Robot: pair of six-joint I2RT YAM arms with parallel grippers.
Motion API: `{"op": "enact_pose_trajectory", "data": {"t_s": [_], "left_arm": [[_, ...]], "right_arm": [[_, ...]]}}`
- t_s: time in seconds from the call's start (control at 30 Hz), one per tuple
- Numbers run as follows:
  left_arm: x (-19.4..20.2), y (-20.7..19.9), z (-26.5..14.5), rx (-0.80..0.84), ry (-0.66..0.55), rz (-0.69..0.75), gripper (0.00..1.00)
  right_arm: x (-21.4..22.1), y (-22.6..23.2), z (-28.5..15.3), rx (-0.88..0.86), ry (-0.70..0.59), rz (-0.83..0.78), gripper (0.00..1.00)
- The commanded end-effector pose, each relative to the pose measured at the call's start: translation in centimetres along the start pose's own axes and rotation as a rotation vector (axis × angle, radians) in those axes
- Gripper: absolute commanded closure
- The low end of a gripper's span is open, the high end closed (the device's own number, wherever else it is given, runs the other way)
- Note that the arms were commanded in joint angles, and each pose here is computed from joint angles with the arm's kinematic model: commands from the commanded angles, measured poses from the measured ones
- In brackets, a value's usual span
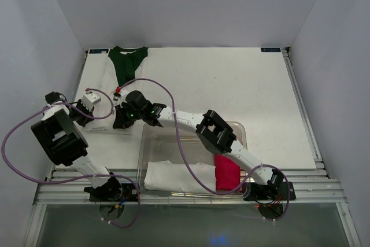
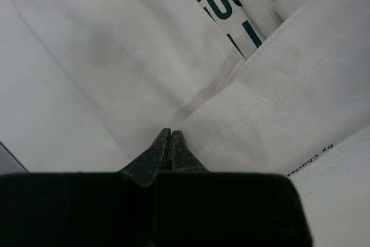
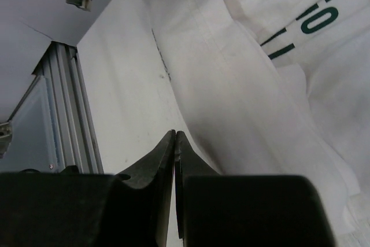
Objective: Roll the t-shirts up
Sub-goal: Roll the T-shirt to the center of the board.
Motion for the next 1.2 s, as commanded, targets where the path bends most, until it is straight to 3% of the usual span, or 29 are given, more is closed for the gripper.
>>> {"op": "enact_pose_trajectory", "data": {"t_s": [0.0, 0.13, 0.67, 0.8, 0.9, 0.93, 1.03, 1.17], "left_arm": [[-1.5, 0.4, -1.0, -0.037, -0.033, 0.040, 1.00], [-1.8, 0.5, -1.2, -0.044, -0.037, 0.051, 1.00], [-1.7, 0.7, -1.2, -0.048, -0.030, 0.077, 1.00], [-1.7, 0.6, -1.4, -0.051, -0.027, 0.087, 0.91], [-2.0, 0.8, -1.6, -0.060, -0.030, 0.094, 0.77], [-2.1, 0.9, -1.7, -0.063, -0.031, 0.094, 0.67], [-2.7, 1.5, -2.2, -0.084, -0.040, 0.082, 0.50], [-4.7, 2.3, -3.6, -0.126, -0.090, 0.080, 0.40]], "right_arm": [[-5.3, 3.7, -1.3, -0.099, -0.168, -0.036, 0.92], [-3.5, 1.4, -0.4, -0.027, -0.139, 0.046, 0.92], [-1.6, -2.2, 0.6, 0.075, -0.107, 0.130, 0.92], [-0.5, -3.1, 0.6, 0.082, -0.070, 0.162, 0.92], [-0.5, -3.0, 0.8, 0.064, -0.065, 0.153, 0.92], [-0.6, -3.0, 0.8, 0.066, -0.065, 0.147, 0.92], [-0.7, -3.0, 0.6, 0.071, -0.069, 0.142, 0.92], [-0.5, -2.8, 0.6, 0.063, -0.065, 0.139, 0.92]]}}
Point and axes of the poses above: each gripper's point midway between its finger pads, its own z axis out along the fingers, its own y axis along the line the jaws close on, x = y × z, the point moved 6 cm from there along -z, back along the fingers, and after that the axes turned 5 degrees about -z, right-handed, at the moved point
